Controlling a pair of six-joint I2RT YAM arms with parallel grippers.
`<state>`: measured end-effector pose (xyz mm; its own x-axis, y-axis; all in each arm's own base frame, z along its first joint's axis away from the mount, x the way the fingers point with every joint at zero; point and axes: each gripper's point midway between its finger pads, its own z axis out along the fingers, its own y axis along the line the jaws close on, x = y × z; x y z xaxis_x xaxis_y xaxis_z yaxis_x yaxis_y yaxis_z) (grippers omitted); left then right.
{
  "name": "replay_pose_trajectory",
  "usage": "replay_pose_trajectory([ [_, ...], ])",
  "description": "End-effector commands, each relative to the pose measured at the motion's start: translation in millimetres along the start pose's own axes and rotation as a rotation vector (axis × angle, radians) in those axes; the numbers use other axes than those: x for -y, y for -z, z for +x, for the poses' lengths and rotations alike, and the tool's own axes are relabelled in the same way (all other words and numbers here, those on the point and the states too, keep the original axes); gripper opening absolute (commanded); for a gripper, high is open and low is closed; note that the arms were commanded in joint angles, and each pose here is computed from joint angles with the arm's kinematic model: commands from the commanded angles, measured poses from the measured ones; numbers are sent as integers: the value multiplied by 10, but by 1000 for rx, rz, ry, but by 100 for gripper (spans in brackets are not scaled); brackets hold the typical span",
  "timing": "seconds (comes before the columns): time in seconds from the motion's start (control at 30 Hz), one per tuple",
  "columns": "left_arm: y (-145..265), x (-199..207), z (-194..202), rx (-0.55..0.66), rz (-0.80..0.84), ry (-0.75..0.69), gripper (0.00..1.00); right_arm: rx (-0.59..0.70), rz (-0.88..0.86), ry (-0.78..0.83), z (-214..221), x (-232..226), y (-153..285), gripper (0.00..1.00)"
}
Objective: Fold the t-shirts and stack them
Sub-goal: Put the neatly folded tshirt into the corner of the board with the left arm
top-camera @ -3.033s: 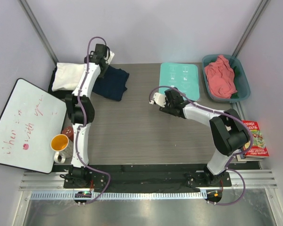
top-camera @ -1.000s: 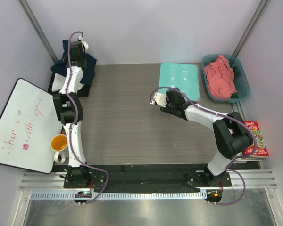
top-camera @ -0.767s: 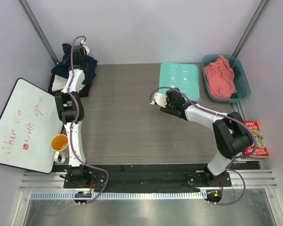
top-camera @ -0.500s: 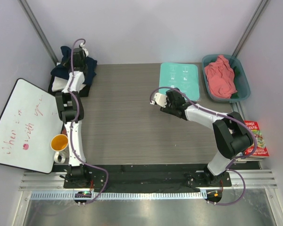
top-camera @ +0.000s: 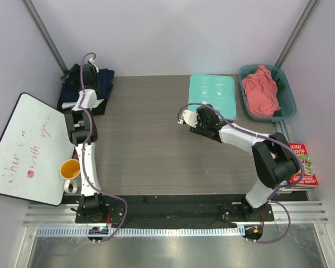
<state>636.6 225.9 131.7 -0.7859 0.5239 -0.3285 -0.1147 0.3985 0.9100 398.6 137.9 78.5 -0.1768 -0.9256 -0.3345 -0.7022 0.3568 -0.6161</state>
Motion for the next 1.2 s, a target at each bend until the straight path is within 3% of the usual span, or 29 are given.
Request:
replay_pose_trajectory([
  [0.0,-95,-420,46,-16,-150,109,100,45,56,-18,-129,155,129,57],
  [0.33,-29,-658,0,59,-229,174,100,51,50,-16,-173,149,93,57],
  [0.6,-194,-363,176,14,-239,71,100,57,49,-14,-208,150,80,56],
  [0.83,68,-775,-85,145,-274,262,100,49,51,-6,-194,147,104,56],
  [0.93,383,-743,-363,231,-150,277,100,52,60,3,-215,184,126,57],
  [1.0,637,-273,-516,295,59,211,100,65,73,6,-250,225,154,59],
  [1.03,863,-376,-623,329,130,290,100,66,75,7,-245,225,167,60],
  [1.07,1028,-264,-733,363,251,312,100,75,86,5,-265,257,197,61],
  [1.1,1343,108,-778,385,497,274,100,82,90,4,-271,267,218,63],
  [1.17,1900,136,-970,458,757,393,100,87,92,4,-263,257,252,64],
])
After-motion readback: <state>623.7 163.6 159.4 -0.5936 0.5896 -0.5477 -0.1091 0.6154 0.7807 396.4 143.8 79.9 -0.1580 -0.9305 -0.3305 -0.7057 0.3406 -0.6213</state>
